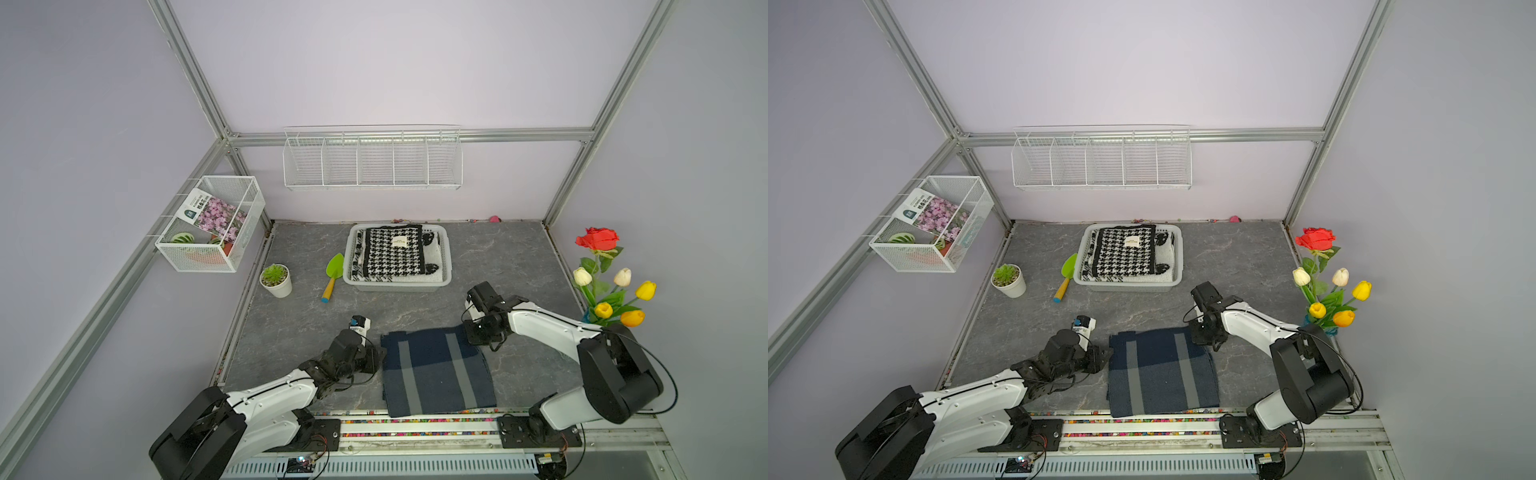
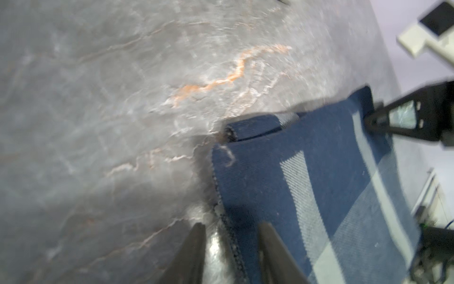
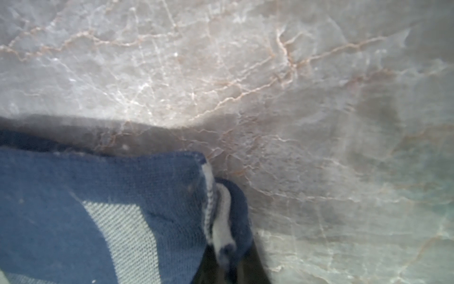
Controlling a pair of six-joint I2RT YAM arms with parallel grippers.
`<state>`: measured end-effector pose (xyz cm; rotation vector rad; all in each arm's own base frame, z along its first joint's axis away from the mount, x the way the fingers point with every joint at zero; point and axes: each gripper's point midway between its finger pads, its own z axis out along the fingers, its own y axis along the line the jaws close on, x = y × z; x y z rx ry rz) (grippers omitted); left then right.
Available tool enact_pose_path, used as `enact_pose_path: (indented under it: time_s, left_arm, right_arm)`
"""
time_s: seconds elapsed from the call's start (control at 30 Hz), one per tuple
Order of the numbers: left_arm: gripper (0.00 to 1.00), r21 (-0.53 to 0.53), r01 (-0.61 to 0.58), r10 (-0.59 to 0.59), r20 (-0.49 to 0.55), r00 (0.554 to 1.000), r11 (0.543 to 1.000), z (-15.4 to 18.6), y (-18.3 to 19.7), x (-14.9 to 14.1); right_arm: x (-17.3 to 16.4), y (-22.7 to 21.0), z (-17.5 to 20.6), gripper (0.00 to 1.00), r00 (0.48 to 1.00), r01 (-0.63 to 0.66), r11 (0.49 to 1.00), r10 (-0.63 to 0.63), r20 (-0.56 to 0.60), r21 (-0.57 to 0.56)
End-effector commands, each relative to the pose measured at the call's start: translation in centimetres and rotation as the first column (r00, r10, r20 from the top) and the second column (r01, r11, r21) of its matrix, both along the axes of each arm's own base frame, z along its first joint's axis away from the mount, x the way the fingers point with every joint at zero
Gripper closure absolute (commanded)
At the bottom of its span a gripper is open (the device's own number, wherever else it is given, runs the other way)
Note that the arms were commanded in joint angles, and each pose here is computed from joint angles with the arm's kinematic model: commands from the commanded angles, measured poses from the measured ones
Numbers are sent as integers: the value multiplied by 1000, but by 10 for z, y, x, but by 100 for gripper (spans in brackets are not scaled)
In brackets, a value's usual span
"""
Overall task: Put the folded scarf in the basket
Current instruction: Pick up the scarf at the center of the board.
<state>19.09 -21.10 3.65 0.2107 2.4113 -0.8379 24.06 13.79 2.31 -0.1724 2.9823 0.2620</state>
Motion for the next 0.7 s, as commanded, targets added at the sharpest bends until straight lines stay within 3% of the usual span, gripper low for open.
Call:
enact_pose_path:
  time_s: [0.0, 0.1, 0.2, 0.4, 0.57, 0.67]
  left_arm:
    - [49, -24, -25, 25, 14, 1000, 999, 0, 1, 1]
    - [42, -56, -35, 37, 35, 999, 998, 5, 0, 3]
    - [32, -29, -51, 51, 15, 999, 998, -11, 4, 2]
    - [37, -50, 18, -20, -41, 999, 999, -24, -26, 10]
    - [53, -41, 85, -90, -125, 988, 996, -59, -45, 8]
    - [84, -74, 143, -154, -172, 973, 987, -75, -58, 2]
  right_arm:
    - [-11, -8, -12, 100, 999, 8, 1000, -9, -39, -27]
    - [-7, -5, -15, 100, 1000, 5, 1000, -6, -27, -13]
    - [-5, -3, -15, 100, 1000, -1, 1000, 1, -13, -4]
    - [-5, 2, -14, 100, 1000, -19, 999, 18, 14, 37]
    - [-5, 8, -11, 100, 999, -42, 996, 39, 34, 77]
    - [-5, 12, -8, 100, 997, -54, 994, 49, 52, 91]
